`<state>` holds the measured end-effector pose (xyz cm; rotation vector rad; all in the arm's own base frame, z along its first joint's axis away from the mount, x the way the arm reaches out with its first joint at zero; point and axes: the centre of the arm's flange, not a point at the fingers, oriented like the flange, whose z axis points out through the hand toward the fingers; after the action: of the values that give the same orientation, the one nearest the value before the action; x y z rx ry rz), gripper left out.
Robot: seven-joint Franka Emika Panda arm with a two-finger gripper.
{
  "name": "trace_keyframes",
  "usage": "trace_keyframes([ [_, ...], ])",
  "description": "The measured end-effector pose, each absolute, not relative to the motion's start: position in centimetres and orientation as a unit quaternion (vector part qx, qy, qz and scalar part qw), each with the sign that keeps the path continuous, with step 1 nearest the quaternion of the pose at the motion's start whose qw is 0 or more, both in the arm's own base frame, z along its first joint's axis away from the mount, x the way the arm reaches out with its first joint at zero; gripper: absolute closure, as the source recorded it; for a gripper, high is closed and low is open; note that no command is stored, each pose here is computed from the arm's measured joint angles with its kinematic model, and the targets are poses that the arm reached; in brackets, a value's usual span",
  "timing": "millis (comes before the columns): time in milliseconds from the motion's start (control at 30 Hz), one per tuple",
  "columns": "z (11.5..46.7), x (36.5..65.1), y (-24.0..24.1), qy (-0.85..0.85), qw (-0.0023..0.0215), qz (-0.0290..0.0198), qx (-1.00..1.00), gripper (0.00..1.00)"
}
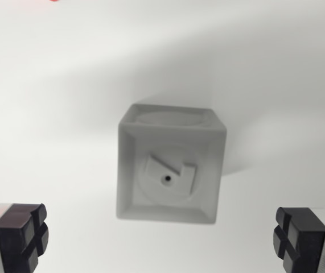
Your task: Destack cube
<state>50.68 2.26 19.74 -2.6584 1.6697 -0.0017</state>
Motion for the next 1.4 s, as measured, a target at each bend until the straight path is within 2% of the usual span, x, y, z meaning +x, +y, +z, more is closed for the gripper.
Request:
trace_keyframes([
  [200,22.2,50.7,2.3,0.532,0.0019,-0.0011,-0.847,0.0],
  [500,26.1,50.6,2.3,0.531,0.0017,-0.0007,-0.847,0.0],
  [1400,36.8,50.6,2.3,0.531,0.003,-0.0005,-0.847,0.0],
])
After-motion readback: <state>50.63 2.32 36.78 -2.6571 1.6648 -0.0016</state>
